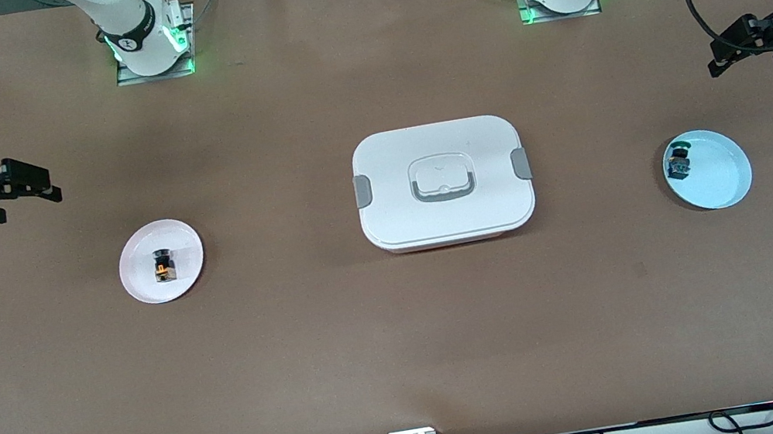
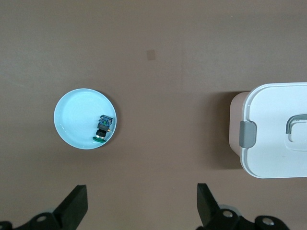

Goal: Transfer orange switch to right arm and place

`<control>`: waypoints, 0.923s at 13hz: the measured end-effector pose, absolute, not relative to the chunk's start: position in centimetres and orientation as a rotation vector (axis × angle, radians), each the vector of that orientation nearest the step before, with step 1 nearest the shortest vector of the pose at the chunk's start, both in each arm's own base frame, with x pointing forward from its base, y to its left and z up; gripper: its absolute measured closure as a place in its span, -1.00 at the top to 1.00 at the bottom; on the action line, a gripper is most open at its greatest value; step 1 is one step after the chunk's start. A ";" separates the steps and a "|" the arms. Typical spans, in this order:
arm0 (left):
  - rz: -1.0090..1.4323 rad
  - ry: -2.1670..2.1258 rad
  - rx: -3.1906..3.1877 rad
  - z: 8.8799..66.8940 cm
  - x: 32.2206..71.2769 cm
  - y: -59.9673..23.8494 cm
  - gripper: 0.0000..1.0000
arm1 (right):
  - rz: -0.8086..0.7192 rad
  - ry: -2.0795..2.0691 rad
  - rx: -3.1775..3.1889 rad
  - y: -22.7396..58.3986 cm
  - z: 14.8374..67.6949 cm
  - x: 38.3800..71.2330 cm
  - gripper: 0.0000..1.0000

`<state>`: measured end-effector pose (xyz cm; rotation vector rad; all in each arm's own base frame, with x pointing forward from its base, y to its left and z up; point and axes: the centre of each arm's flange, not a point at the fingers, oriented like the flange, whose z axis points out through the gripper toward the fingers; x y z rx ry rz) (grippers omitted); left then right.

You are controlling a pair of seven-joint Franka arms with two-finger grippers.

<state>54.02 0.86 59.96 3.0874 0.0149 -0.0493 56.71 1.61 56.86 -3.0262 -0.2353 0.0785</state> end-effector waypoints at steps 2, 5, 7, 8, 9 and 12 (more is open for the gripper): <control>-0.035 0.005 3.088 60.1 53.9 0.5 1.00 | 0.087 -0.251 -3.065 3.0 57.7 56.5 1.00; -0.009 -0.027 3.090 60.6 53.8 -0.7 1.00 | 0.096 -0.241 -3.076 2.9 58.5 55.9 1.00; -0.005 -0.030 3.090 60.8 53.7 -0.8 1.00 | 0.094 -0.230 -3.073 2.3 59.2 55.4 1.00; -0.013 -0.028 3.090 60.8 53.6 -0.7 1.00 | 0.092 -0.228 -3.074 2.1 59.5 55.2 1.00; -0.032 -0.025 3.090 60.7 53.4 -0.6 1.00 | 0.091 -0.224 -3.074 1.9 59.7 55.1 1.00; -0.038 -0.021 3.090 60.8 53.3 -0.4 1.00 | 0.095 -0.204 -3.076 1.3 59.7 55.0 1.00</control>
